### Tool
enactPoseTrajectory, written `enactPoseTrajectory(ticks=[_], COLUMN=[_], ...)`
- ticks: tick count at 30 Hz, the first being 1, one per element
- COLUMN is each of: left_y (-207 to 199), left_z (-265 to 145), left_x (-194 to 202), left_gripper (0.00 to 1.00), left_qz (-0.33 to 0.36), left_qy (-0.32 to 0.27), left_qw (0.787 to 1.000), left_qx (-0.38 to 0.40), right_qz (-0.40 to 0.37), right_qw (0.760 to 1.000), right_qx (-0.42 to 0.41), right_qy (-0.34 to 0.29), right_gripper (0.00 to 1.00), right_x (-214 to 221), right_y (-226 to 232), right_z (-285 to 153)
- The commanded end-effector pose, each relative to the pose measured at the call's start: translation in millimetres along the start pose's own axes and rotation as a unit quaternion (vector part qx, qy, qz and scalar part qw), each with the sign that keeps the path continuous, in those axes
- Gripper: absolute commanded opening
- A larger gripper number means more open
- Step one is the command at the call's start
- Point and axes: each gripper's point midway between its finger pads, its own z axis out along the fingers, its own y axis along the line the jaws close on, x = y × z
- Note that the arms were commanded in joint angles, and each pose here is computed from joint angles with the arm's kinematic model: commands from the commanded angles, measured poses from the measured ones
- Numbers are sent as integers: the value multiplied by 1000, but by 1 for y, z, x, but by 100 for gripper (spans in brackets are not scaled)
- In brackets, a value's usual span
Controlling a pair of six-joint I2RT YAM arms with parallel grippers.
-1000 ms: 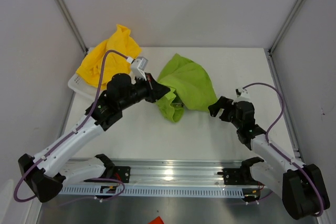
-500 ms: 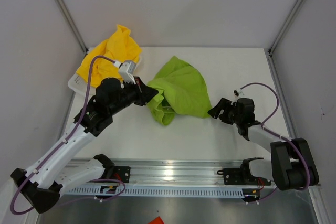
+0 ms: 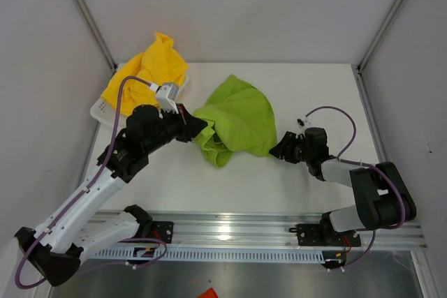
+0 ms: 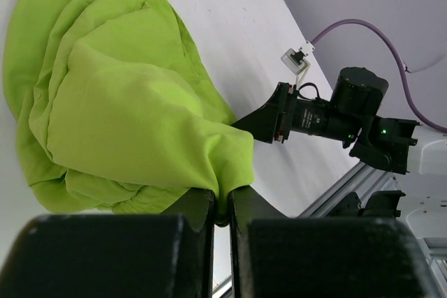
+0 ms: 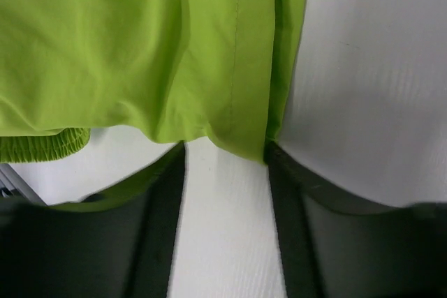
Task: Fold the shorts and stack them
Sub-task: Move the shorts to the center of the board, then flatten the shorts out
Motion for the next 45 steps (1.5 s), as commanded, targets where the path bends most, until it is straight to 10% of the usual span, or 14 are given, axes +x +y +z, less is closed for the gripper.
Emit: enactPoseTrajectory(ticks=[1, 13, 21, 31, 45], left_y=[-2, 4, 2, 12, 41], left_z=[-5, -5, -8, -11, -11], left_x=[-10, -14, -18, -18, 34], left_gripper=[5, 5, 5, 5, 8], left_qz=[14, 6, -1, 3, 17], left_qy=[-18, -23, -24, -27, 26], left_qw=[1000, 1000, 999, 1000, 999], left_qx=[10, 8, 23, 2, -13], right_qz=[-23, -18, 5, 5, 65], right_qw=[999, 998, 997, 996, 996], right_qx=[-30, -61, -73, -87, 15], right_qy=[-19, -10, 20, 7, -62], right_gripper=[46, 28, 53, 0, 0], right_x=[-16, -8, 6, -1, -91], right_y=[16, 25, 22, 30, 29], right_z=[4, 5, 17, 6, -108])
